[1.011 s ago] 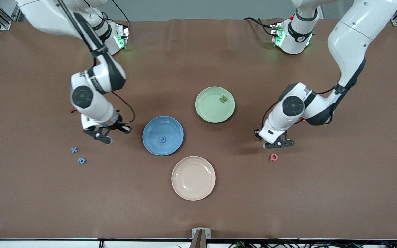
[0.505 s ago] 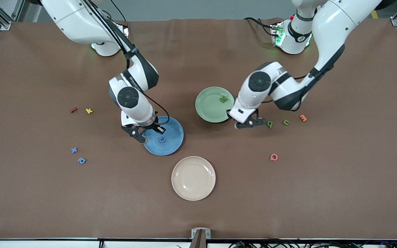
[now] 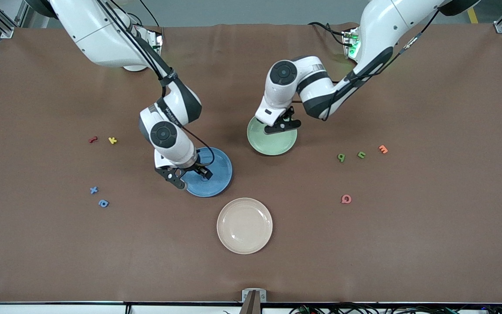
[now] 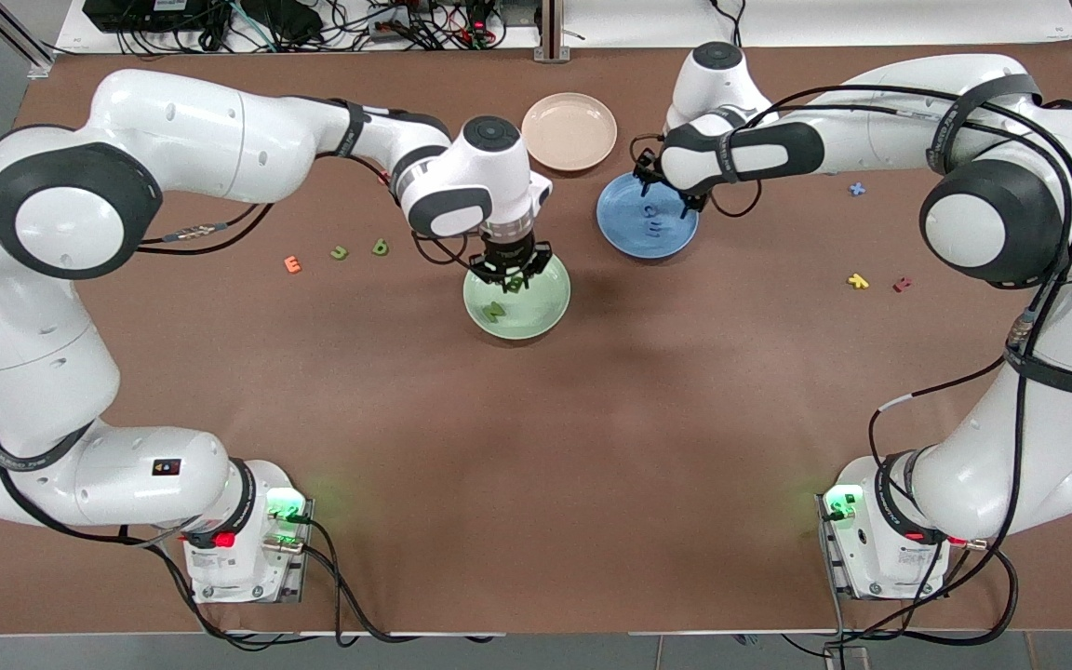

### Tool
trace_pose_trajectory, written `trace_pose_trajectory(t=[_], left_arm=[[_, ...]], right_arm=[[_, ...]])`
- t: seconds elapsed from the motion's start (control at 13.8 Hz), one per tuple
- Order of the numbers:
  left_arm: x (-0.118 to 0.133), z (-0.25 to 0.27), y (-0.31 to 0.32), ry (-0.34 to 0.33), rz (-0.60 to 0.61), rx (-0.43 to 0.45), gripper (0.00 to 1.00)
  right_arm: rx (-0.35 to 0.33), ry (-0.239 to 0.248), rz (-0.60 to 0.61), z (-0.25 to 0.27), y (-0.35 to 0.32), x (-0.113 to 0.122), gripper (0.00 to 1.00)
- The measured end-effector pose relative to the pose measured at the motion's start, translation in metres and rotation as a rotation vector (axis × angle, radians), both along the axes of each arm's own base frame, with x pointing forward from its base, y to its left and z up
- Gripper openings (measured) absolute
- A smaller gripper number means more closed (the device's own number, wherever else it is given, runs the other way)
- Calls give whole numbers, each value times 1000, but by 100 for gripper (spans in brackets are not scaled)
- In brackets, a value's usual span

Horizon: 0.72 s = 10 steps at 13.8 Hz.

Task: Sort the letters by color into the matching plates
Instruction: 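Drop the B into the green plate while the right gripper drops E into blue, then grasp the blue x with the right gripper while the left gripper reaches green b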

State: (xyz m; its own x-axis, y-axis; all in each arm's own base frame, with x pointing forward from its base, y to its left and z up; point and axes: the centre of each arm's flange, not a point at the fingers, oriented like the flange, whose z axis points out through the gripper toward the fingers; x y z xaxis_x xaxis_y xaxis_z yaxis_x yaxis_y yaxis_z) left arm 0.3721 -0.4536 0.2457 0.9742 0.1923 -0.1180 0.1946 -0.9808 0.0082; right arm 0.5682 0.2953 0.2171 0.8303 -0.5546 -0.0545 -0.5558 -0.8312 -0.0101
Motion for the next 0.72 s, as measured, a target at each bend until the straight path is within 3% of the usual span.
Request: trace_pose_trajectory(t=[0.36,0.58,0.72], left_arm=[[-16,-20,-2,50,-18,12,36],[-19,-27,-1,66,-20,15,35],[-20,-29,-1,70,-20,14,27]], right_arm=[[-8,3,182,19,-122,45,100],[-3,-8,296,27,-204,60,91],[2,-9,368,26,-261,63,84]])
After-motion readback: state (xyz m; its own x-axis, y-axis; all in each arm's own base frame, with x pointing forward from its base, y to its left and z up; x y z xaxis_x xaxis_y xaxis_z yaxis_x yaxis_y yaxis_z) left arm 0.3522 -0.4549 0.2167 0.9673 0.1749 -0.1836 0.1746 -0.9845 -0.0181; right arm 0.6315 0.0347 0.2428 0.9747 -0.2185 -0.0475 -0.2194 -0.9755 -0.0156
